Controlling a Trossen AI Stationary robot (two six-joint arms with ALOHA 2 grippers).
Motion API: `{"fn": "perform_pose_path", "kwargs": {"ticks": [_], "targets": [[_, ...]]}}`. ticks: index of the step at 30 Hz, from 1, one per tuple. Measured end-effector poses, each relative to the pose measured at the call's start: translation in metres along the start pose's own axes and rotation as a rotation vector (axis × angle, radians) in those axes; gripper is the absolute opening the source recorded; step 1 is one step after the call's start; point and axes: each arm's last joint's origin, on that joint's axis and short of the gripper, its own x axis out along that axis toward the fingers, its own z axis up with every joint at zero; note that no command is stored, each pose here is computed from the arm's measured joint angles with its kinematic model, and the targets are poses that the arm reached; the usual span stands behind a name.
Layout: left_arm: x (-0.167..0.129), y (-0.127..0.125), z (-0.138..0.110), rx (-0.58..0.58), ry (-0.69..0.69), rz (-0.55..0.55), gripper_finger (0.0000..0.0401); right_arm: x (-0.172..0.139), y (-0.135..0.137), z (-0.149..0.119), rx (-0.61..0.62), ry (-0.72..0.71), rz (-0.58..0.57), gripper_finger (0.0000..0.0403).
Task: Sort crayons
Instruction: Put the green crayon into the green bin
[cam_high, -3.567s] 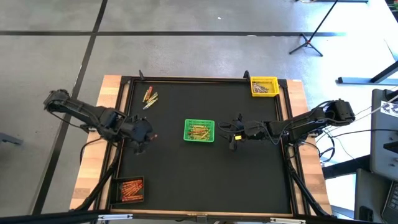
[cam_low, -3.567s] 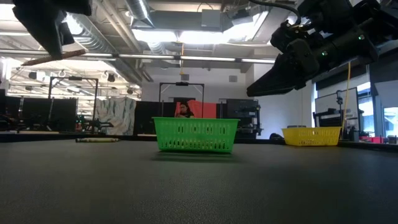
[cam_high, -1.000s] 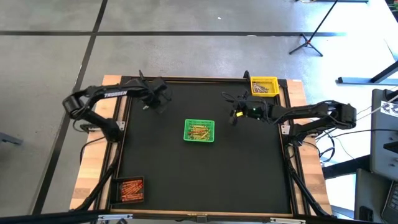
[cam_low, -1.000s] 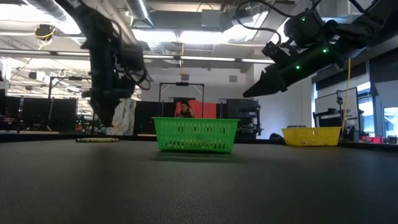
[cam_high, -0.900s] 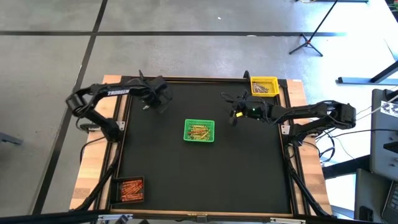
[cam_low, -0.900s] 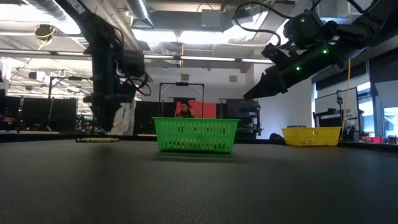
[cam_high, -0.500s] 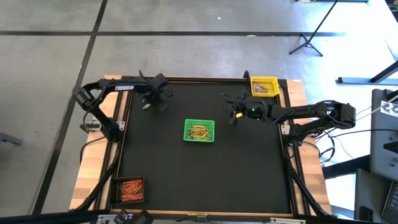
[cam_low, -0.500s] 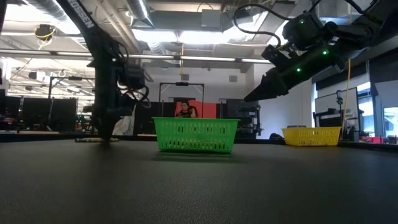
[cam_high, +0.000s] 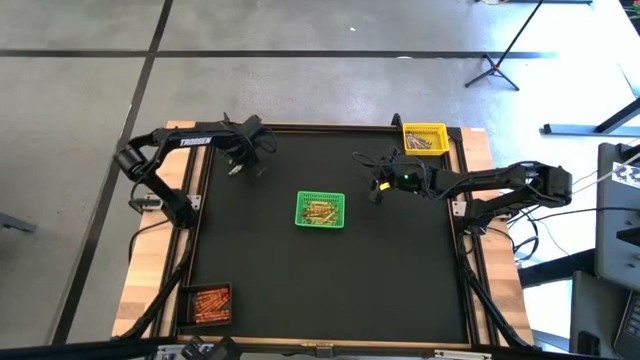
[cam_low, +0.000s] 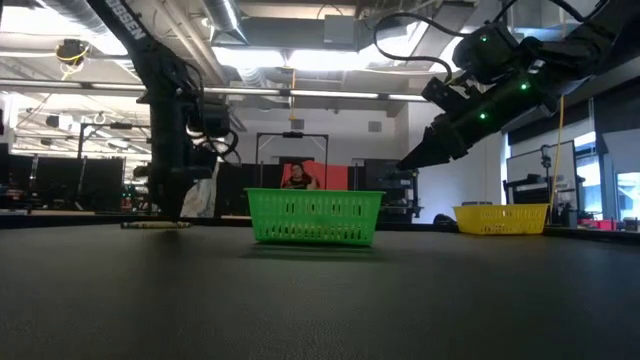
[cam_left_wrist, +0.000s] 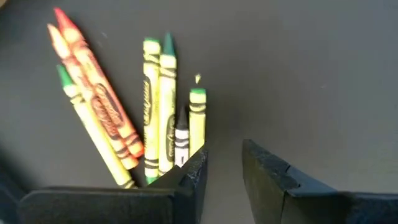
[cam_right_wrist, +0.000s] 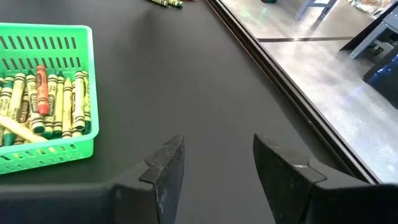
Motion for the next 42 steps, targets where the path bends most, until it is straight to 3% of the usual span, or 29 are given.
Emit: {"fn": "perform_pose_path", "kwargs": {"ticks": [11, 19, 34, 42], "targets": [[-0.003, 0.014, 0.0, -0.027, -0.003, -0.011, 0.0082, 0.0, 0.0, 0.0, 0.005, 0.0, 0.0, 0.0191], [0.007, 0.011, 0.0, -0.016, 0.039, -0.071, 0.0082, 0.0, 0.0, 0.0, 0.005, 0.0, 0.0, 0.0191], [0.008, 0.005, 0.0, 0.038, 0.037, -0.064, 0.0082, 0.0, 0.0, -0.001, 0.004, 0.008, 0.001, 0.0191], [-0.012, 0.003, 0.0, 0.058, 0.02, -0.072, 0.0082, 0.0, 0.0, -0.001, 0.004, 0.008, 0.001, 0.0191]]}}
